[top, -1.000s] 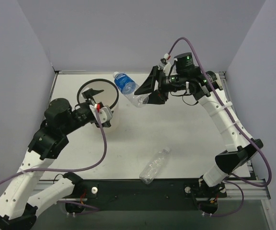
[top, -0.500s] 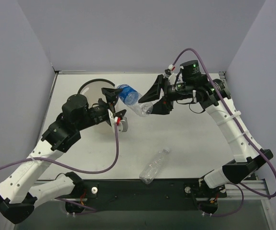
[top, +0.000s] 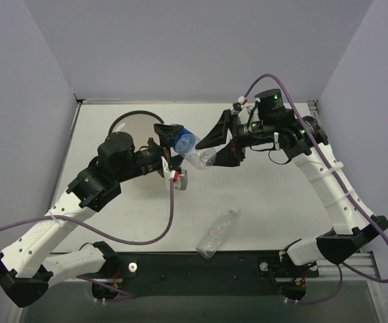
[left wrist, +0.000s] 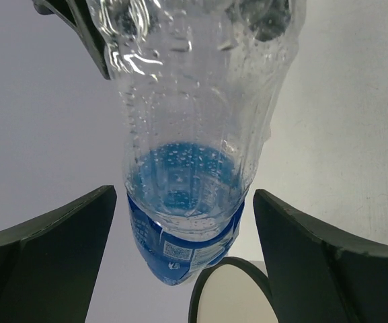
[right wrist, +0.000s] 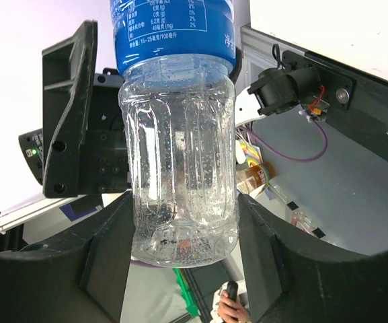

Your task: Put the plastic bottles in the bin

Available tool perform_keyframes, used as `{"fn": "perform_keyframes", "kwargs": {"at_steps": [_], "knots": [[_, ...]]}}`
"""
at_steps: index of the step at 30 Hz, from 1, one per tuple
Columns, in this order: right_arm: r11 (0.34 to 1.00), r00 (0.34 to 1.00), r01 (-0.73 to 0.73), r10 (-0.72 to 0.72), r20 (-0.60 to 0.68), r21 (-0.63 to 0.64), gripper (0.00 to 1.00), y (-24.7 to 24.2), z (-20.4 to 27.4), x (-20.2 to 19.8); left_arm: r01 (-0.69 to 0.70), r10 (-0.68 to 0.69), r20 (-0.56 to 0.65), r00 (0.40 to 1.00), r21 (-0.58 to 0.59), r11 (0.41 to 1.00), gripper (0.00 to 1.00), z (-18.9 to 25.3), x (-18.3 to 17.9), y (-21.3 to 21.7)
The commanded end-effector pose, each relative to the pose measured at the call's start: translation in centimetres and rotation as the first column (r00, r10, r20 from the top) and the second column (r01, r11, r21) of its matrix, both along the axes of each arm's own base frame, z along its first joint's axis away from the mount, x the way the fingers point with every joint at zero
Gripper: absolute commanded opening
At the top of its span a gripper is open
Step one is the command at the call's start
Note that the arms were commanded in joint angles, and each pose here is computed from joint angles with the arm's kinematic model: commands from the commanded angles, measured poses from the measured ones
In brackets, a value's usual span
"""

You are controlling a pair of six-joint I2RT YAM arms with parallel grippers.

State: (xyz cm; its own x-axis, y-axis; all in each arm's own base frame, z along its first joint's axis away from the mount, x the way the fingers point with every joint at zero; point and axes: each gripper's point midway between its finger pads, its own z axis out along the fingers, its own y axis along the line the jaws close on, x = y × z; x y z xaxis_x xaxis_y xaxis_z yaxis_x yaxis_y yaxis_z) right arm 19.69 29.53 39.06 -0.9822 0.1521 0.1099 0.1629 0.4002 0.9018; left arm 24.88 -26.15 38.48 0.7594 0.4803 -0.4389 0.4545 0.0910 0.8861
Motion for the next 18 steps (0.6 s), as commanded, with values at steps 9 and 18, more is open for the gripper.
{"fn": "perform_keyframes", "kwargs": {"at_steps": [9, 18], "knots": [[0.999, 1.000, -0.016, 0.017, -0.018, 0.035, 0.56, -0.4, 0.8, -2.4, 0.037, -0.031, 0.083, 0.996, -0.076, 0.996, 0.50, 2.9, 0.0, -1.1], [0.990, 0.987, 0.141, -0.141, 0.081, 0.005, 1.00, -3.6, 0.4, 0.7, -0.122, 0.075, -0.123, 0.990, -0.439, 0.890, 0.33, 6.0, 1.0, 1.9]]}}
